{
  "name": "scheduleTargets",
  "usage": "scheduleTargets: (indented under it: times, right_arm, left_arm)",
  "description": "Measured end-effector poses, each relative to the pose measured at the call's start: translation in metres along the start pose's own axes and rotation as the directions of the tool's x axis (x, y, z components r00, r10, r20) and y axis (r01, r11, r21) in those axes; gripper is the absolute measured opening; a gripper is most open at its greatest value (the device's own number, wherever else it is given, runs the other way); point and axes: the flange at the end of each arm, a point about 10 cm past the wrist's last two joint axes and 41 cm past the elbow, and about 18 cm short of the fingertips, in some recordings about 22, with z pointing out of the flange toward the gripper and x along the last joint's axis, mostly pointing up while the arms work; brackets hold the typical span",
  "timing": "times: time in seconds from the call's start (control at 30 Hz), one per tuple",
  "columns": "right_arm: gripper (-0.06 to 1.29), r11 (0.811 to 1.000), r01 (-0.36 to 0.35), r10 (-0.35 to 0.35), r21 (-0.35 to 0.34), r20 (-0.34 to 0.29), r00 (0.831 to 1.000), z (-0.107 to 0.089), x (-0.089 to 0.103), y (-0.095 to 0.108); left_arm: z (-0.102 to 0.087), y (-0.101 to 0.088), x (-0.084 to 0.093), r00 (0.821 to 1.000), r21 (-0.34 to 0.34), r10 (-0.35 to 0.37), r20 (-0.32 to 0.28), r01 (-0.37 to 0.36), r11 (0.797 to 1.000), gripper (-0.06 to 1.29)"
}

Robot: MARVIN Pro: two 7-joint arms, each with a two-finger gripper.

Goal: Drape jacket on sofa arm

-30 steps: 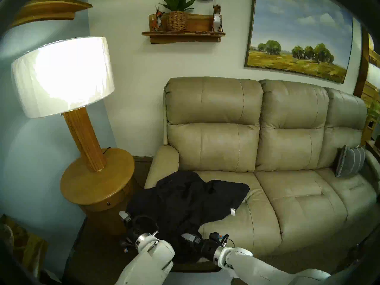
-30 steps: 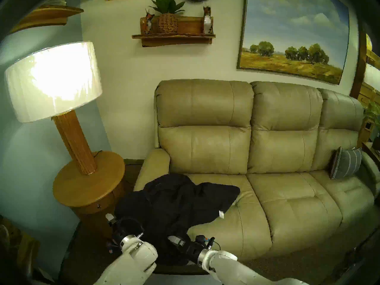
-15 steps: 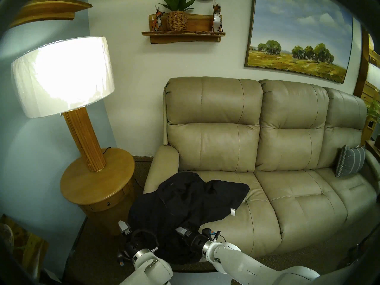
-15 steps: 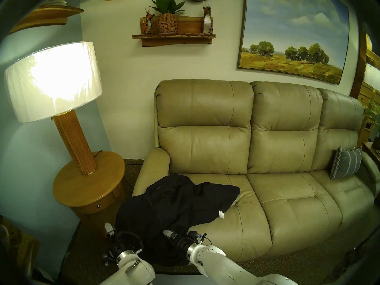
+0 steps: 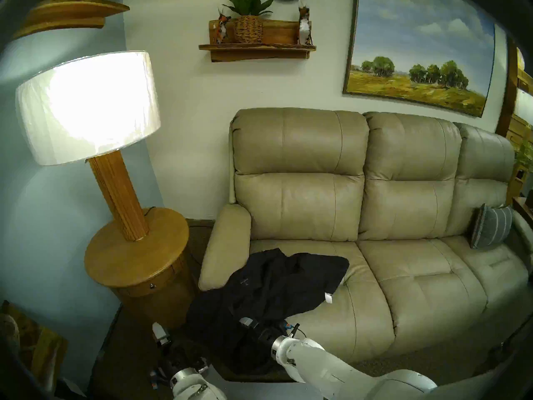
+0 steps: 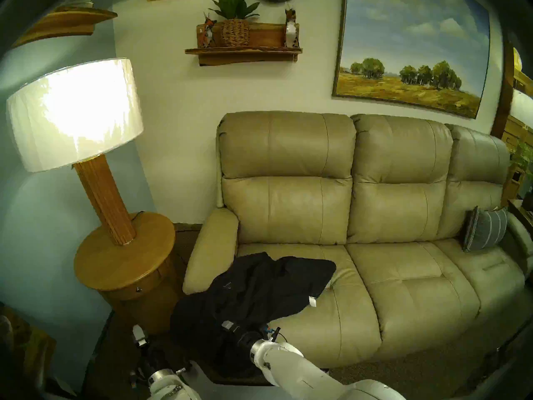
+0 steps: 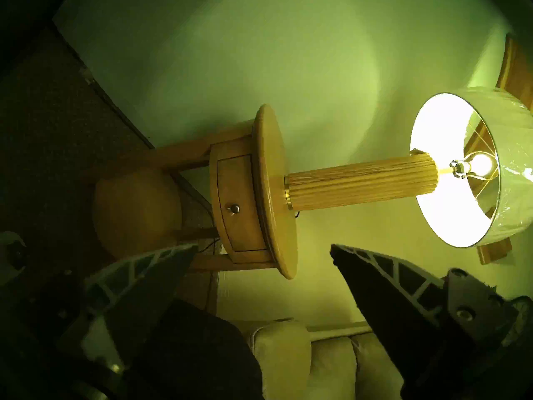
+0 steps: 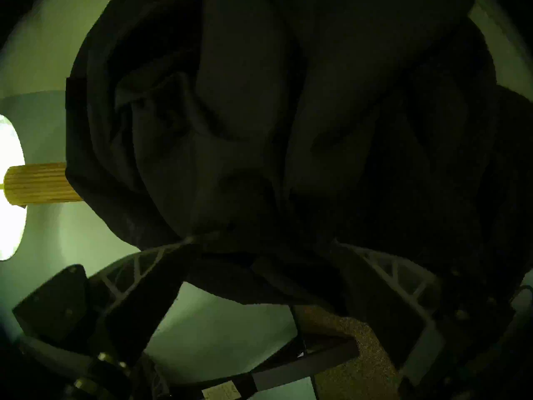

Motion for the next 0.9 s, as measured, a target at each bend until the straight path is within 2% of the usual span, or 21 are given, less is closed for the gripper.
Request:
scheduleTargets:
  times: [0.3,0.53,0.57,0.67,0.73,0.9]
  right_arm:
    - [1.23,1.0,0.024,-0.024,0.008,0.025,0.999,0.009,-0.009,-0.01]
    - [1.2,0.999,0.034,-0.034,0.025,-0.004,0.999,0.015,-0.006,-0.019]
    - [1.1,0.999,0.035,-0.035,0.026,-0.01,0.999,0.015,-0.006,-0.019]
    - [0.64,0.999,0.038,-0.038,0.029,-0.024,0.999,0.016,-0.004,-0.02]
    - [0.43,0.999,0.041,-0.04,0.031,-0.032,0.999,0.016,-0.003,-0.02]
    - [0.2,0.997,0.054,-0.051,0.048,-0.052,0.997,0.019,0.0,-0.026]
  left_arm:
    - [-0.006,0.005,0.015,1.0,-0.021,0.012,0.018,-0.012,1.0,1.27]
    - [-0.013,0.002,0.031,0.998,-0.044,0.025,0.049,-0.023,0.999,1.27]
    - [-0.014,0.001,0.033,0.998,-0.045,0.027,0.053,-0.025,0.999,1.27]
    - [-0.017,-0.003,0.039,0.997,-0.044,0.032,0.065,-0.03,0.999,1.27]
    - [-0.019,-0.007,0.043,0.997,-0.042,0.039,0.072,-0.036,0.998,1.27]
    - [-0.026,-0.021,0.055,0.994,-0.029,0.06,0.093,-0.058,0.998,1.27]
